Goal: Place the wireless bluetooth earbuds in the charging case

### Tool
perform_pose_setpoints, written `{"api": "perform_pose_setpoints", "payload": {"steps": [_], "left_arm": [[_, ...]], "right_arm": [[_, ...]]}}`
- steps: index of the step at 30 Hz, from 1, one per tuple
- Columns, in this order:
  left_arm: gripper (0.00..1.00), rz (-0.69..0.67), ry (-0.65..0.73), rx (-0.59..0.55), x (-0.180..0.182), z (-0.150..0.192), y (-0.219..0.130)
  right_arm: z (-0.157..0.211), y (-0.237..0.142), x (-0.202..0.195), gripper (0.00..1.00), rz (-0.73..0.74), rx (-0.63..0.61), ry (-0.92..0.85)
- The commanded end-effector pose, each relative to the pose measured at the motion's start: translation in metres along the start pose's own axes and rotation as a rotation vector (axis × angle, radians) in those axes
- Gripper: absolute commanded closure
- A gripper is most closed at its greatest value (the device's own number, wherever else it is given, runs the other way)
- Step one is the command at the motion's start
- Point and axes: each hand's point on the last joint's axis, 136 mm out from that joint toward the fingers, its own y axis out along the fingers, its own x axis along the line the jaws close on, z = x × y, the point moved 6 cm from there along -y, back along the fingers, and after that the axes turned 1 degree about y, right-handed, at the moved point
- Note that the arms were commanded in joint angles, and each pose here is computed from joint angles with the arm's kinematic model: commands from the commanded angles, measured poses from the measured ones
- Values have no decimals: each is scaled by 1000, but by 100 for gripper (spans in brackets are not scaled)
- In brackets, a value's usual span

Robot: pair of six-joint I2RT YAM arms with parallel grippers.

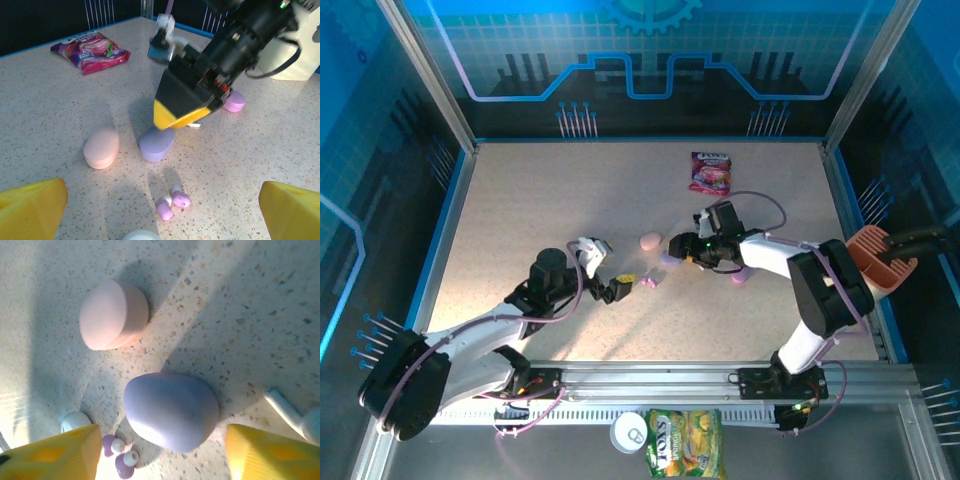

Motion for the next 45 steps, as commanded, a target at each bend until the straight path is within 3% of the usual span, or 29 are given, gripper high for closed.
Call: {"api": "perform_pose_setpoints", "payload": {"steps": [1, 9, 16, 27, 33, 36, 45], "left_arm": [[1, 8, 7, -1, -1, -8, 6], [1, 40, 17, -4, -4, -8, 16], [1, 60, 20, -3, -5, -9, 22], [1, 67, 23, -7, -7, -9, 23], [1, 60, 28, -5, -7, -7, 21], [1, 54, 31, -5, -7, -5, 19], [1, 26, 46, 3, -6, -2, 12]], "right_arm": [[-5, -32, 7, 26, 91, -77, -85], [9, -91, -45, 20, 498, -277, -75], [20, -106, -82, 20, 652, -218, 13], [19, -81, -99, 34, 647, -96, 65], [18, -71, -96, 48, 607, -31, 8], [20, -70, -90, 54, 589, -5, -35], [49, -56, -32, 59, 326, 105, -297]]}}
